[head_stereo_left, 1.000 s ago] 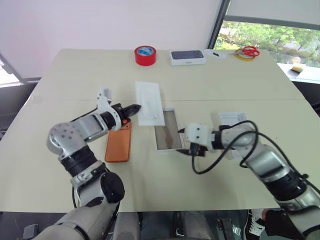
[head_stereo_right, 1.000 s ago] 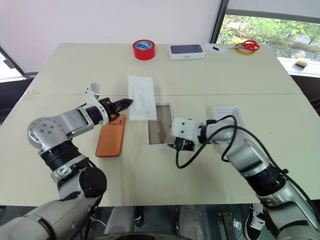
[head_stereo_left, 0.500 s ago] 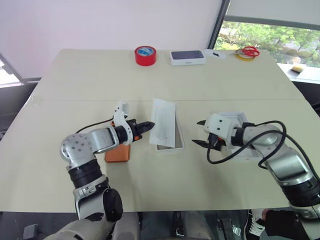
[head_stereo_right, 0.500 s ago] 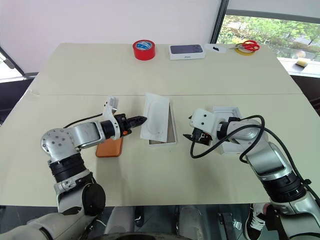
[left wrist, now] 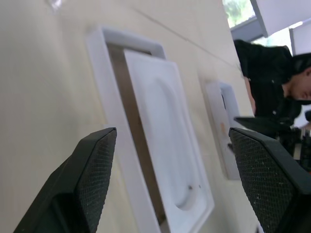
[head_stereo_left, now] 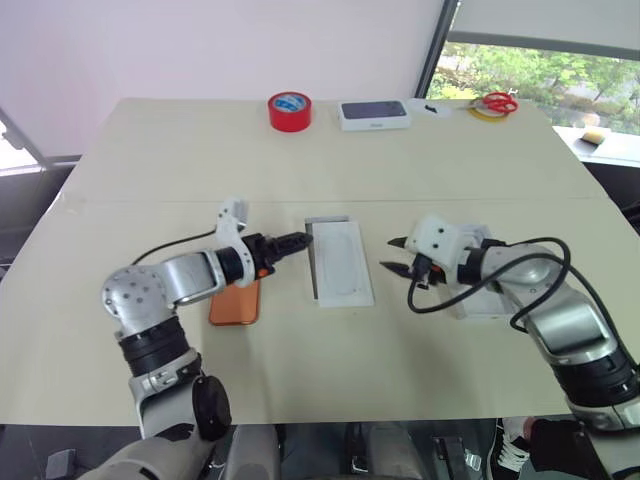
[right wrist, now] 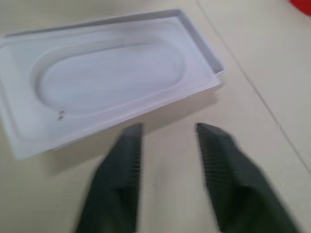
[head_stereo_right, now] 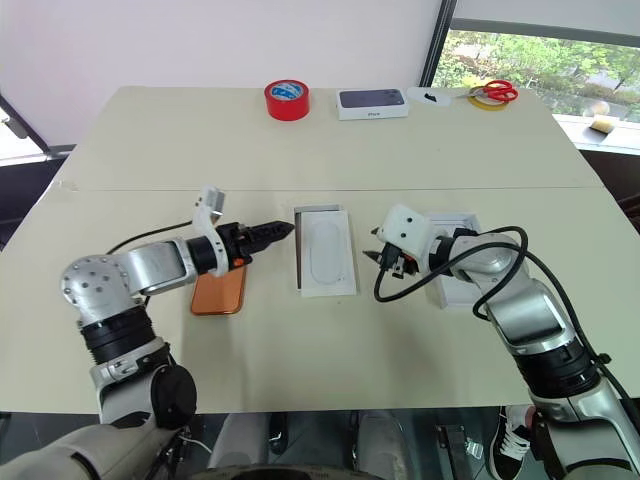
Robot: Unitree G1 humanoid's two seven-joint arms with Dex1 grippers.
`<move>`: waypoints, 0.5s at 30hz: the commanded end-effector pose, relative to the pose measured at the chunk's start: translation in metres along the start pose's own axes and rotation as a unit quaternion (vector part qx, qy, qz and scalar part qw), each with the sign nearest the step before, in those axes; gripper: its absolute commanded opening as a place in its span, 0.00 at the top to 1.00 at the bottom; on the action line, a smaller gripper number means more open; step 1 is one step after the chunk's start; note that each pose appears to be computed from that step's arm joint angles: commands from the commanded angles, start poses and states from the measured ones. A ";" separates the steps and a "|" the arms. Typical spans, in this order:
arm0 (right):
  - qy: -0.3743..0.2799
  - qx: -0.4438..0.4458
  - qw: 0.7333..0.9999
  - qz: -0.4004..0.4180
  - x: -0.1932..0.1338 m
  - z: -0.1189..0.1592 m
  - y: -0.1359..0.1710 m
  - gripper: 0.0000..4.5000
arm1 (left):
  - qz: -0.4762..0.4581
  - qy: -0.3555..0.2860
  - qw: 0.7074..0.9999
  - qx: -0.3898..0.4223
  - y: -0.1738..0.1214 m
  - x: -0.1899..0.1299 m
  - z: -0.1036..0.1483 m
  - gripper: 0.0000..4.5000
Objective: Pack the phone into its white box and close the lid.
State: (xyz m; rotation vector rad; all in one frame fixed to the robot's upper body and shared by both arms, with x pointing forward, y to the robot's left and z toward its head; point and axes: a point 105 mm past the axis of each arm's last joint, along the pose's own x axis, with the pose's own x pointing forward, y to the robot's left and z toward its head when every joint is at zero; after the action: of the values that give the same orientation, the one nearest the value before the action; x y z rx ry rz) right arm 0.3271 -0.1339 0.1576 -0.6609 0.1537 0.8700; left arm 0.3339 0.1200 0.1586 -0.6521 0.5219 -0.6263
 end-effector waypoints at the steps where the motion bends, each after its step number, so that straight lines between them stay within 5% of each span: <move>1: -0.023 0.017 0.999 -0.014 0.006 0.017 -0.005 0.98 | 0.047 -0.044 0.990 0.124 0.004 -0.015 0.023 0.13; 4: -0.019 0.049 0.998 -0.029 0.025 0.022 -0.006 0.98 | 0.064 -0.067 0.956 0.277 0.010 -0.026 0.026 0.13; 9: 0.002 0.030 0.999 -0.026 0.049 0.025 0.003 0.98 | 0.046 0.001 0.908 0.416 0.026 -0.034 -0.002 0.13; 15: 0.023 0.010 1.000 -0.017 0.081 0.029 0.015 0.98 | 0.002 0.024 0.899 0.438 0.031 -0.048 -0.017 0.13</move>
State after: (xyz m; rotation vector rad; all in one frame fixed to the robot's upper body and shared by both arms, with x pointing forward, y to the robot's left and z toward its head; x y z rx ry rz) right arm 0.3599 -0.0601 0.1326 -0.6358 0.2350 0.8372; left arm 0.3021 0.1655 0.1203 0.2117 0.3102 -0.7686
